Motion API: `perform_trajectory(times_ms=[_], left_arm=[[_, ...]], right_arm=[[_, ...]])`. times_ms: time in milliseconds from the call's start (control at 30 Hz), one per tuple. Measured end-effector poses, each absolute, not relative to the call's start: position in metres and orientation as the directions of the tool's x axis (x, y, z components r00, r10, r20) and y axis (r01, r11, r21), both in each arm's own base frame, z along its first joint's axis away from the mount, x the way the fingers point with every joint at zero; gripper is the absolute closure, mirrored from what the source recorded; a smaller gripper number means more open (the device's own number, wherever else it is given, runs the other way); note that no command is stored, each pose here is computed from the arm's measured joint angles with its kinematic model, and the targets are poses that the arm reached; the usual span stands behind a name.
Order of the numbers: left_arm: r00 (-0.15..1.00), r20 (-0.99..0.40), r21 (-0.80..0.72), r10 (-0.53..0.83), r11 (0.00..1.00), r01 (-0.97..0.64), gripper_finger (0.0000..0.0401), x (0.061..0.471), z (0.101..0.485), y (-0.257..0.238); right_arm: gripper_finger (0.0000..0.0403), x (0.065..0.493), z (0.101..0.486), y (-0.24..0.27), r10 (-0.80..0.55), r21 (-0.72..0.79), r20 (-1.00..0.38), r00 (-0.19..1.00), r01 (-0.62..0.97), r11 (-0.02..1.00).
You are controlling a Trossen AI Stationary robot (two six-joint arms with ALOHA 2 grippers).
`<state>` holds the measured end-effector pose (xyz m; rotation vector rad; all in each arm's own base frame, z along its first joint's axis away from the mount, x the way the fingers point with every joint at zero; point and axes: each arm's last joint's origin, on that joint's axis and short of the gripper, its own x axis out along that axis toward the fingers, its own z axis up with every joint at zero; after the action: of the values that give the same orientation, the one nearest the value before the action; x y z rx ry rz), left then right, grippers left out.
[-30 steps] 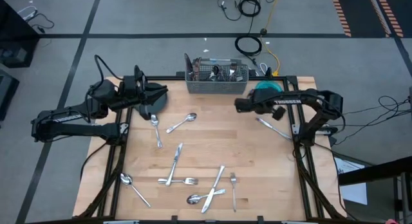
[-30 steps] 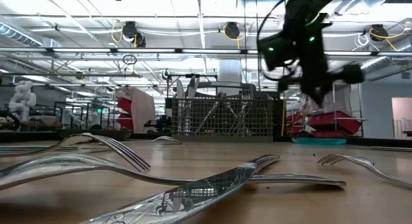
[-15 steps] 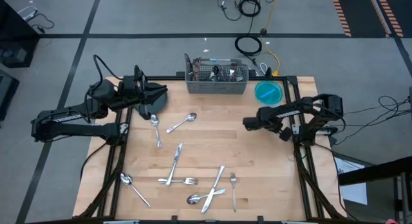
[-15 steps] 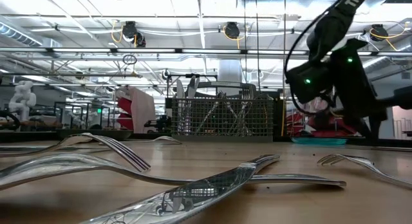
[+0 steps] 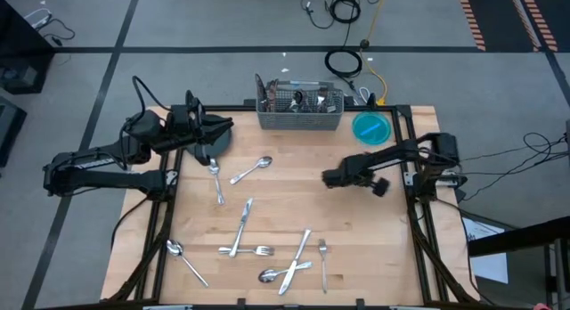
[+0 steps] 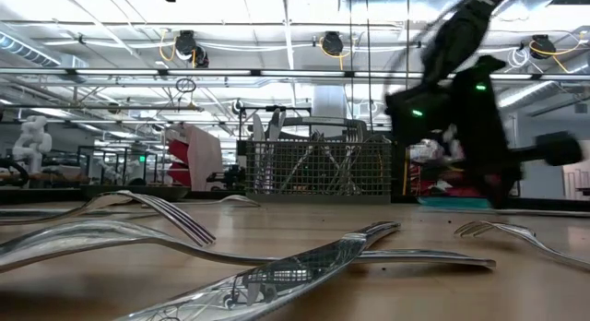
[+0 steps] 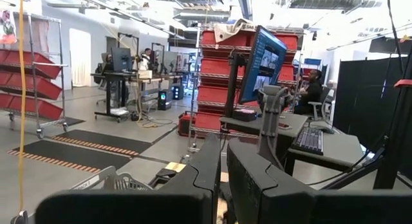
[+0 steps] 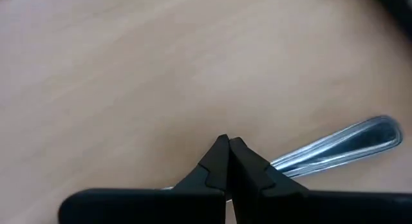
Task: Sort silverware
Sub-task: Put the table knife into the silverware organizer
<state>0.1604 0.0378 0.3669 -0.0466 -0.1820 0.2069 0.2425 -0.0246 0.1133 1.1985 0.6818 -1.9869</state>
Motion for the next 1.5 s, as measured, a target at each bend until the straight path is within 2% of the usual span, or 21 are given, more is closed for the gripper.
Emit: perform_trajectory(times_ms=[67, 133, 200, 300, 367, 533, 633, 800, 867, 933, 1100, 1200, 1267, 1367, 1500], left_arm=[[0.962, 0.174, -0.064, 0.209, 0.978, -0.201, 0.0366, 0.161, 0.367, 0.038], [0.963, 0.169, -0.060, 0.210, 0.977, -0.202, 0.0366, 0.162, 0.366, 0.038], [0.964, 0.165, -0.060, 0.210, 0.977, -0.203, 0.0366, 0.163, 0.365, 0.039], [0.963, 0.162, -0.062, 0.213, 0.977, -0.206, 0.0366, 0.164, 0.365, 0.039], [0.964, 0.161, -0.068, 0.213, 0.976, -0.205, 0.0366, 0.165, 0.365, 0.039], [0.966, 0.143, -0.084, 0.214, 0.975, -0.204, 0.0366, 0.169, 0.362, 0.040], [0.975, 0.094, -0.124, 0.203, 0.974, -0.191, 0.0366, 0.177, 0.355, 0.041], [0.983, -0.139, -0.203, 0.117, 0.968, -0.144, 0.0366, 0.203, 0.324, 0.045], [0.971, -0.224, -0.278, 0.084, 0.949, -0.146, 0.0366, 0.215, 0.309, 0.047], [0.966, -0.258, -0.352, 0.030, 0.928, -0.123, 0.0366, 0.226, 0.300, 0.048], [0.969, -0.219, -0.482, -0.117, 0.876, -0.003, 0.0366, 0.249, 0.289, 0.050], [0.972, -0.167, -0.516, -0.163, 0.855, 0.055, 0.0366, 0.256, 0.290, 0.050], [0.975, -0.146, -0.539, -0.167, 0.840, 0.063, 0.0366, 0.260, 0.289, 0.051], [0.977, -0.137, -0.563, -0.162, 0.824, 0.057, 0.0366, 0.266, 0.285, 0.053], [0.974, -0.163, -0.639, -0.158, 0.769, 0.018, 0.0366, 0.278, 0.272, 0.056]], right_arm=[[0.0403, 0.272, 0.116, -0.022, -0.358, -0.018, -0.901, -0.246, 0.845, -0.534], [0.0403, 0.303, 0.117, -0.019, -0.402, 0.012, -0.899, -0.173, 0.909, -0.416], [0.0403, 0.326, 0.117, -0.018, -0.431, -0.002, -0.889, -0.155, 0.943, -0.334], [0.0403, 0.349, 0.121, -0.019, -0.444, -0.022, -0.879, -0.172, 0.946, -0.324], [0.0403, 0.362, 0.127, -0.019, -0.447, -0.020, -0.883, -0.144, 0.962, -0.272], [0.0403, 0.399, 0.168, -0.022, -0.527, 0.087, -0.848, 0.058, 0.996, -0.031], [0.0403, 0.407, 0.196, -0.026, -0.600, 0.041, -0.797, 0.069, 0.997, 0.060], [0.0403, 0.376, 0.242, -0.030, -0.681, -0.252, -0.718, -0.146, 0.966, 0.059], [0.0403, 0.358, 0.254, -0.027, -0.680, -0.302, -0.707, -0.193, 0.952, 0.043], [0.0403, 0.337, 0.255, -0.024, -0.651, -0.281, -0.731, -0.202, 0.960, 0.018], [0.0403, 0.267, 0.231, -0.019, -0.427, -0.066, -0.903, -0.047, 0.997, 0.032], [0.0403, 0.217, 0.218, -0.014, -0.313, 0.062, -0.948, 0.051, 0.998, -0.026], [0.0403, 0.192, 0.213, -0.011, -0.282, 0.143, -0.952, 0.121, 0.988, -0.058], [0.0403, 0.175, 0.202, -0.012, -0.264, 0.204, -0.949, 0.175, 0.975, -0.084], [0.0403, 0.181, 0.189, -0.016, -0.263, 0.227, -0.942, 0.207, 0.973, -0.048]])
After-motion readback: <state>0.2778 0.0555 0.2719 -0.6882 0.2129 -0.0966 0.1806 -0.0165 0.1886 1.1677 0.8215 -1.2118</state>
